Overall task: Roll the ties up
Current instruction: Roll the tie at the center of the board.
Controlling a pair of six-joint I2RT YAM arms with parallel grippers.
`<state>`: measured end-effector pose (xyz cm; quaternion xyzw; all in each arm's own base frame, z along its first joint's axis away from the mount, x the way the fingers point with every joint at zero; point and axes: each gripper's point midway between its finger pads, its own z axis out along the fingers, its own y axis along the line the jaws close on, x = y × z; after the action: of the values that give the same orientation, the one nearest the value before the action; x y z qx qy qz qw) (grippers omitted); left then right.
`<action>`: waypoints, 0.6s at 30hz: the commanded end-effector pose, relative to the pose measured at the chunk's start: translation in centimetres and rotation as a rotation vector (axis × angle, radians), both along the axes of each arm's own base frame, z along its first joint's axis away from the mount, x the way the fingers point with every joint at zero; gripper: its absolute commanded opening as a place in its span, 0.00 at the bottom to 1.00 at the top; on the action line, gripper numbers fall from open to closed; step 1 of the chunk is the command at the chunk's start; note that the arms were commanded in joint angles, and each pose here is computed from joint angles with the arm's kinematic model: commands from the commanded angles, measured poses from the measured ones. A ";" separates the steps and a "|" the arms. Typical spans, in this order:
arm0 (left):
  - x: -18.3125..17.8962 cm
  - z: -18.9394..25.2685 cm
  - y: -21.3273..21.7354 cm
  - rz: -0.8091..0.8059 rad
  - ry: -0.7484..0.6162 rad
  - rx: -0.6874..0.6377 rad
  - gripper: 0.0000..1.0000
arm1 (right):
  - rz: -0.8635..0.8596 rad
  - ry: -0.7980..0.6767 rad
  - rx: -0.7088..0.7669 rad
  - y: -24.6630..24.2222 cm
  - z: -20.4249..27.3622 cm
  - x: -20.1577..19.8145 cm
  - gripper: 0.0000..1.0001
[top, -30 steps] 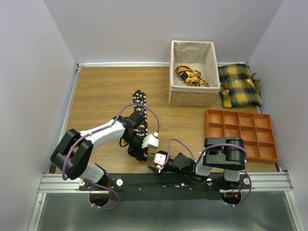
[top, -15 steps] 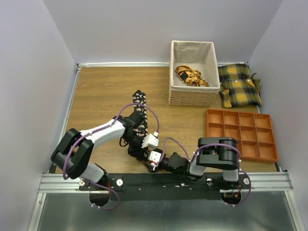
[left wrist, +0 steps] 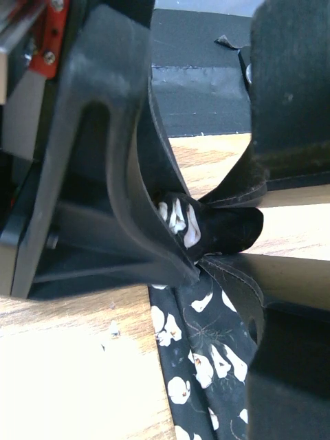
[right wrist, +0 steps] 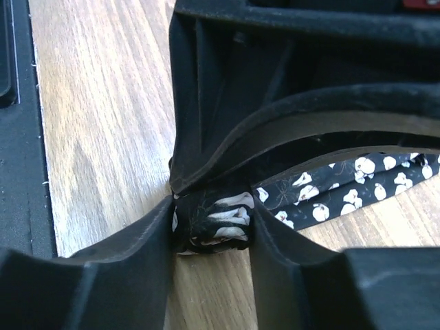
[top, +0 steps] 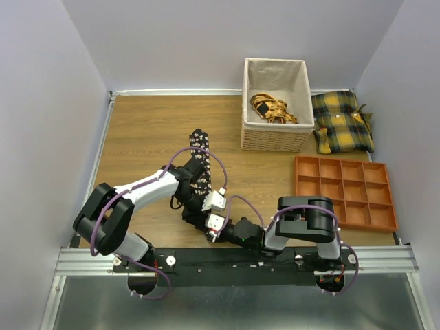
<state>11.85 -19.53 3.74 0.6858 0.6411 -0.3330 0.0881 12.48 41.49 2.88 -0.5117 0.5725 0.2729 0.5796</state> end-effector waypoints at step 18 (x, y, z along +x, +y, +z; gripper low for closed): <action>-0.1 0.6 0.0 0.009 -0.055 -0.048 0.83 | 0.004 0.247 0.230 0.7 3.7 -1.9 0.20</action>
<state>11.91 -19.73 4.01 0.6804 0.6446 -0.3348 0.0972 11.54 41.48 3.65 -0.4750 0.5972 0.3224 0.5602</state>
